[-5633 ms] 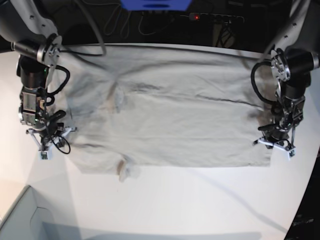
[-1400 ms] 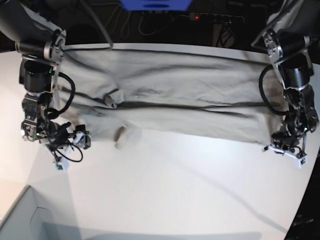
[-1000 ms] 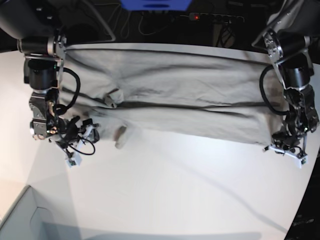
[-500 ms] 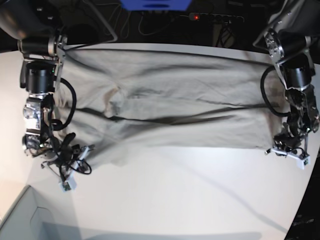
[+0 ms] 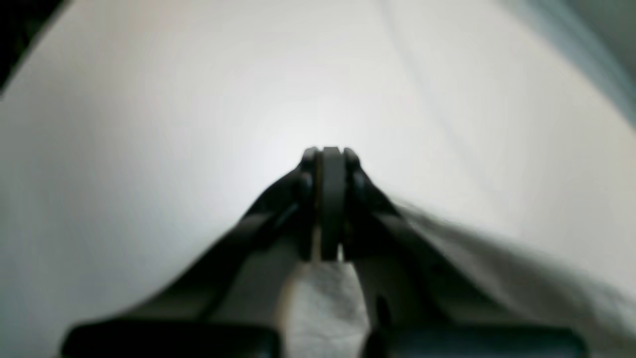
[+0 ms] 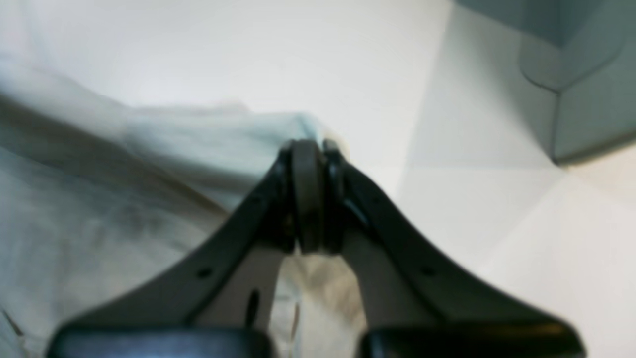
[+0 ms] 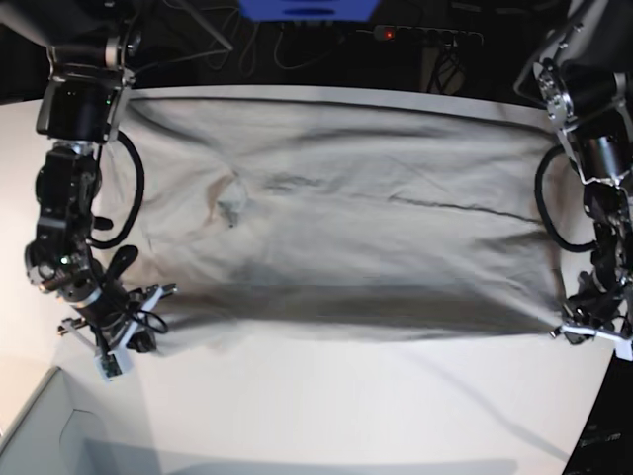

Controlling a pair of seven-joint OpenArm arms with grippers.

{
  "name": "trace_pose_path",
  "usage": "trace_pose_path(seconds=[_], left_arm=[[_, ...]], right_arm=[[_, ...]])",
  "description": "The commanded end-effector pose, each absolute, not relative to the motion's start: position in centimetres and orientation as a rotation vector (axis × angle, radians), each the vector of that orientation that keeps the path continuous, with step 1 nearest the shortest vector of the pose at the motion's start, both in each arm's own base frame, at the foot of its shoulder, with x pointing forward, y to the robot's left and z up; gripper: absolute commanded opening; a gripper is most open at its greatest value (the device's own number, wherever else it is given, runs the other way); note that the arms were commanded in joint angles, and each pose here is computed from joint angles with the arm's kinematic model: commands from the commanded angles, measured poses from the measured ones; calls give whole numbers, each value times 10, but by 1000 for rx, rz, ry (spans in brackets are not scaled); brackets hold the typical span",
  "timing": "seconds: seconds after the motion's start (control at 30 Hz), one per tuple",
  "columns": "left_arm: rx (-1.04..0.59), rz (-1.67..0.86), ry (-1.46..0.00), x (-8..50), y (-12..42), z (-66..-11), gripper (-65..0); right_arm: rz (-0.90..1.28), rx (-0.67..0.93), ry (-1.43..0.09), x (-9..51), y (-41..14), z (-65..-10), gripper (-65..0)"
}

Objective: Layout the t-shirt on the table in an organized manner, then fold the t-shirt properly
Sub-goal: 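Fold the shirt hem over toward the arm bases with both grippers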

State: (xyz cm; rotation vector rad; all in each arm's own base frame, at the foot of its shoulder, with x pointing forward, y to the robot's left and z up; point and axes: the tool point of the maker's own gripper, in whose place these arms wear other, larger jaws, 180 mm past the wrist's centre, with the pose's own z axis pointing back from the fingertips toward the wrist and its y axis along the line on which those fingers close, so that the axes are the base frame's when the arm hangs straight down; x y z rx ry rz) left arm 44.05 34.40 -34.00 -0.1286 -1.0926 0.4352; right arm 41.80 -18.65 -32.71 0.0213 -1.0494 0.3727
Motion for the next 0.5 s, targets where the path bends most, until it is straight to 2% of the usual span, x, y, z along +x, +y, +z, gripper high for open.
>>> trace_pose_path(seconds=[0.0,0.17,0.47], left_arm=[[-120,421,-1180,452,351,-309,-650],[-114,393,-1203,452,347,-301,-650],[-99,357,-1224,435,337,-300,-650]], right_arm=[[367,17,-1126,424,-188,-304,-650],[366,-10,-1112,392,-194,-313,-650],[384,7,-1086,339,-173,-326,-650]])
